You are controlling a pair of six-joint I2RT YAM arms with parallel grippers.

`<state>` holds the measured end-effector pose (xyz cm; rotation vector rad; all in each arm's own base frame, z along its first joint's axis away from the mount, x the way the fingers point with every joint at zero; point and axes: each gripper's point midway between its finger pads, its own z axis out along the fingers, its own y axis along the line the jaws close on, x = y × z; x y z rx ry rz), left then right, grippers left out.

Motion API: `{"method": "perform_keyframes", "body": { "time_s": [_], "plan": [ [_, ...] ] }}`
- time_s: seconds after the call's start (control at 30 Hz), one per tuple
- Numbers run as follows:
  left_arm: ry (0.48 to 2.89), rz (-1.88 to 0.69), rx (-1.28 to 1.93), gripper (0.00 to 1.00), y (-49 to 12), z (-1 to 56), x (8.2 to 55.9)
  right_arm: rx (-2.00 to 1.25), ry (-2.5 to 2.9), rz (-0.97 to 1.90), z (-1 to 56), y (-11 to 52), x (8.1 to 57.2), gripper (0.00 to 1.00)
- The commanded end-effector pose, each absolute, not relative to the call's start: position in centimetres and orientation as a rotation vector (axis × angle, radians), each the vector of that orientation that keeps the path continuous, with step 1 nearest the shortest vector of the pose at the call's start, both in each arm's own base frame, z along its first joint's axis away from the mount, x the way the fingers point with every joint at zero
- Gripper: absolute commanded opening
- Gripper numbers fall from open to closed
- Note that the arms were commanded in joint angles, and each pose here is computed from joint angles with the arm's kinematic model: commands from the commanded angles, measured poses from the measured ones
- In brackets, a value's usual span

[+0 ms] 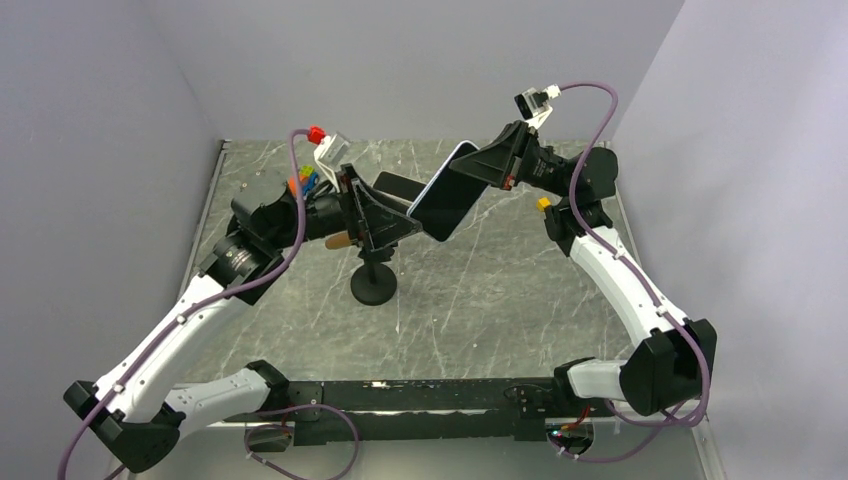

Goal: Take the phone out of the phone case
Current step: Remove the phone case from the phone.

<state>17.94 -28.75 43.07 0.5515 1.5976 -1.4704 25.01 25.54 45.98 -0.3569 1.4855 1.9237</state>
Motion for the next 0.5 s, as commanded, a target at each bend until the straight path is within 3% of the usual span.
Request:
{"method": "perform_keyframes", "body": {
  "time_s": [0.0, 0.47],
  "plan": [
    [1.539, -1.282, 0.422, 0.71, -26.1, 44.5, 19.1, -0.343, 1.422, 1.831, 48.2, 24.7, 24.6, 0.0],
    [1.534, -1.492, 0.519, 0.74, -28.1, 44.8, 16.9, -0.344, 1.417, 1.82, 48.6, 24.8, 24.9, 0.0]
  ]
}}
